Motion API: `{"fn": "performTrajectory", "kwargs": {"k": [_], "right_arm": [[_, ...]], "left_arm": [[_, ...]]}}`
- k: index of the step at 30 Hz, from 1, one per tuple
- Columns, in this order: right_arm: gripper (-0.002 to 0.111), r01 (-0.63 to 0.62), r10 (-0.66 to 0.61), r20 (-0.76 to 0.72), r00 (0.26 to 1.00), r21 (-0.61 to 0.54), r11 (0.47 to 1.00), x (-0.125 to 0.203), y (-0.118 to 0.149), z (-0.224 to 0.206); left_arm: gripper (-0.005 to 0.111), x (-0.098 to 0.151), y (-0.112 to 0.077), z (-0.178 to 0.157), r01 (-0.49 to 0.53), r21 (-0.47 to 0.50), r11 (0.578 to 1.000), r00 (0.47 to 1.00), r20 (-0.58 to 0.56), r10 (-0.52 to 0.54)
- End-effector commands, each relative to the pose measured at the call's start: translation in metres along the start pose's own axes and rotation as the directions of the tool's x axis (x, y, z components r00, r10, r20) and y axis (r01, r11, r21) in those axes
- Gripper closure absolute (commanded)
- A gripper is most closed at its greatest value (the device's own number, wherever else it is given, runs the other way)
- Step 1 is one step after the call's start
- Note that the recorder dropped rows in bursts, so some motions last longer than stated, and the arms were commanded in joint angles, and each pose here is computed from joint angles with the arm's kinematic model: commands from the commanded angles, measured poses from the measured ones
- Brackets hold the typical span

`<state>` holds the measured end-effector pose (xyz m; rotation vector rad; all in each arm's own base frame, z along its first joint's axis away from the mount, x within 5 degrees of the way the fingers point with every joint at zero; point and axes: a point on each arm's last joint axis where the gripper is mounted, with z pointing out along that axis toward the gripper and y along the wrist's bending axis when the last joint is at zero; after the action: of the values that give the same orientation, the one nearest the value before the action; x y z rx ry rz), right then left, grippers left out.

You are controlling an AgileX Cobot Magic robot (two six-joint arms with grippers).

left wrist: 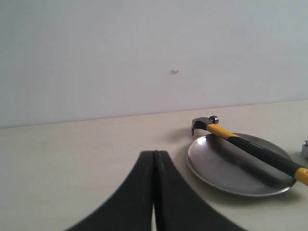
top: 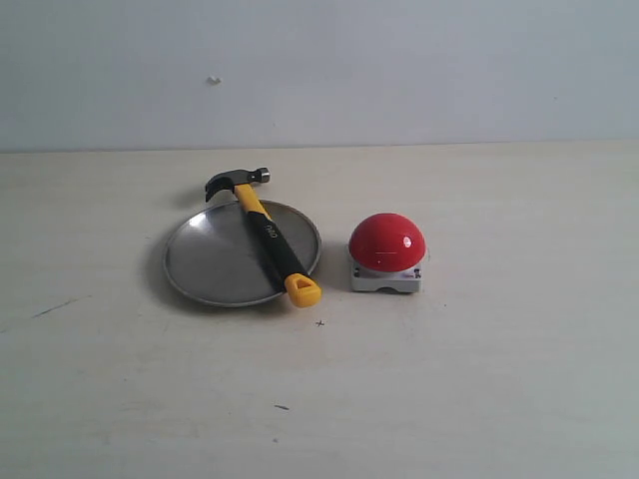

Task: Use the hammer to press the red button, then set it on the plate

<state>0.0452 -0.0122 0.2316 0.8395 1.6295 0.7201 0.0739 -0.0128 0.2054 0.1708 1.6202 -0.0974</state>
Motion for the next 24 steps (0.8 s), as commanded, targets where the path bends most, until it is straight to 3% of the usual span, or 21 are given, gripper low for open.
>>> {"fn": "performTrajectory", "kwargs": {"k": [1,6,14,19,24], "right_arm": [[0.108,0.232,-0.233,0.050,0.971,0.031,0.972,0.001,-0.003,0.001],[0.108,0.434,-0.441,0.120,0.890,0.076,0.898,0.011,-0.014,0.010],[0.108,0.489,-0.519,0.164,0.839,0.192,0.851,0.017,-0.032,0.016],[0.108,0.630,-0.665,0.166,0.728,0.219,0.745,0.015,-0.029,0.016],[0.108,0.634,-0.674,0.174,0.718,0.234,0.737,0.014,-0.028,0.015]], "left_arm": [[0.107,-0.001,0.000,0.000,0.005,-0.003,1.000,1.000,0.009,-0.005],[0.107,-0.001,0.000,0.000,0.005,-0.003,1.000,1.000,0.009,-0.005],[0.107,-0.001,0.000,0.000,0.005,-0.003,1.000,1.000,0.009,-0.005],[0.107,-0.001,0.000,0.000,0.005,-0.003,1.000,1.000,0.009,-0.005],[0.107,-0.001,0.000,0.000,0.005,-0.003,1.000,1.000,0.009,-0.005]]}}
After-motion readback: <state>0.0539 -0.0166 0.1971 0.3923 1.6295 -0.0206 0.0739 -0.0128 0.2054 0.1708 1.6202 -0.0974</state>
